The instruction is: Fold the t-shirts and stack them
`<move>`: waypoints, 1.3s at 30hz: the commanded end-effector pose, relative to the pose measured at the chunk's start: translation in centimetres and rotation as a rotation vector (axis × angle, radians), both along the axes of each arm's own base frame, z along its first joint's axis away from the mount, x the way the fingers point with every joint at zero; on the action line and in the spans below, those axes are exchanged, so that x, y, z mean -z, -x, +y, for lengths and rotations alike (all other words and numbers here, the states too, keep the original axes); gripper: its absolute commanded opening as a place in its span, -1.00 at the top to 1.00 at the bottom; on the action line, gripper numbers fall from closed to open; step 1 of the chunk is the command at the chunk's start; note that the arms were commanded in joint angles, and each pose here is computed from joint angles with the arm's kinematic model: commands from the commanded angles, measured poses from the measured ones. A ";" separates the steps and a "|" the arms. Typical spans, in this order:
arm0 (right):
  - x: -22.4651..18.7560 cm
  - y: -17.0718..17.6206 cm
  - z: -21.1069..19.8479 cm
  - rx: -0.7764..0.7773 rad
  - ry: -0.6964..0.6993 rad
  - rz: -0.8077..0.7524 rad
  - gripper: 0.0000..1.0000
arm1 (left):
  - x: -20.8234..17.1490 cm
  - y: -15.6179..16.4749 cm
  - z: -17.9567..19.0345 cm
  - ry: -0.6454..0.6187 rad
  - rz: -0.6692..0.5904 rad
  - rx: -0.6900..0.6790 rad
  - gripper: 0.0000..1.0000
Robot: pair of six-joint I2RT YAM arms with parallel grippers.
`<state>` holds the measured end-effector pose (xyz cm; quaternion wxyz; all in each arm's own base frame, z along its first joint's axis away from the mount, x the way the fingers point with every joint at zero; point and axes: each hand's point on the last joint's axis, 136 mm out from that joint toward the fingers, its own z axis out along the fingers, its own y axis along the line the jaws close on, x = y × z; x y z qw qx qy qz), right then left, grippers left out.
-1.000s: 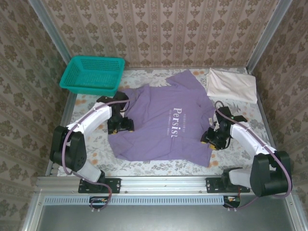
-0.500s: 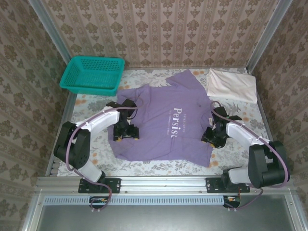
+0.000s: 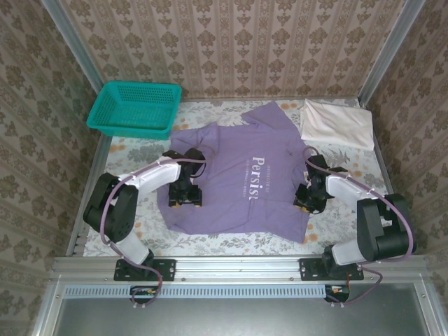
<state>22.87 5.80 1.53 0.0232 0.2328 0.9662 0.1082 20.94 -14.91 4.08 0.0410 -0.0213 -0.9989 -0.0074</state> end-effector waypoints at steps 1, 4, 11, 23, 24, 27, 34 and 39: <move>0.4 0.5 0.2 -0.024 -0.002 0.008 0.64 | 0.5 1.2 1.3 -0.067 0.033 0.019 -0.26; 0.2 0.7 0.4 -0.024 -0.016 0.002 0.75 | 0.6 1.7 1.1 -0.055 0.046 0.029 -0.17; -1.0 0.7 1.3 -0.039 -0.067 -0.043 0.85 | 0.9 3.0 0.9 -0.089 0.064 0.104 -0.10; -2.4 1.4 2.5 -0.063 -0.147 -0.083 0.81 | 1.0 2.7 2.0 -0.150 0.037 0.103 0.38; -2.3 1.5 2.4 -0.062 -0.144 -0.077 0.78 | 0.9 2.7 2.0 -0.146 0.035 0.099 0.37; -2.2 1.6 2.1 -0.056 -0.122 -0.074 0.64 | 0.9 2.7 1.9 -0.140 0.034 0.098 0.35; -2.2 1.8 1.1 -0.050 -0.063 -0.055 0.45 | 1.0 2.8 1.1 -0.095 0.040 0.097 0.17; -2.5 1.9 0.8 -0.055 -0.041 -0.059 0.53 | 0.9 2.8 1.0 -0.090 0.038 0.095 0.39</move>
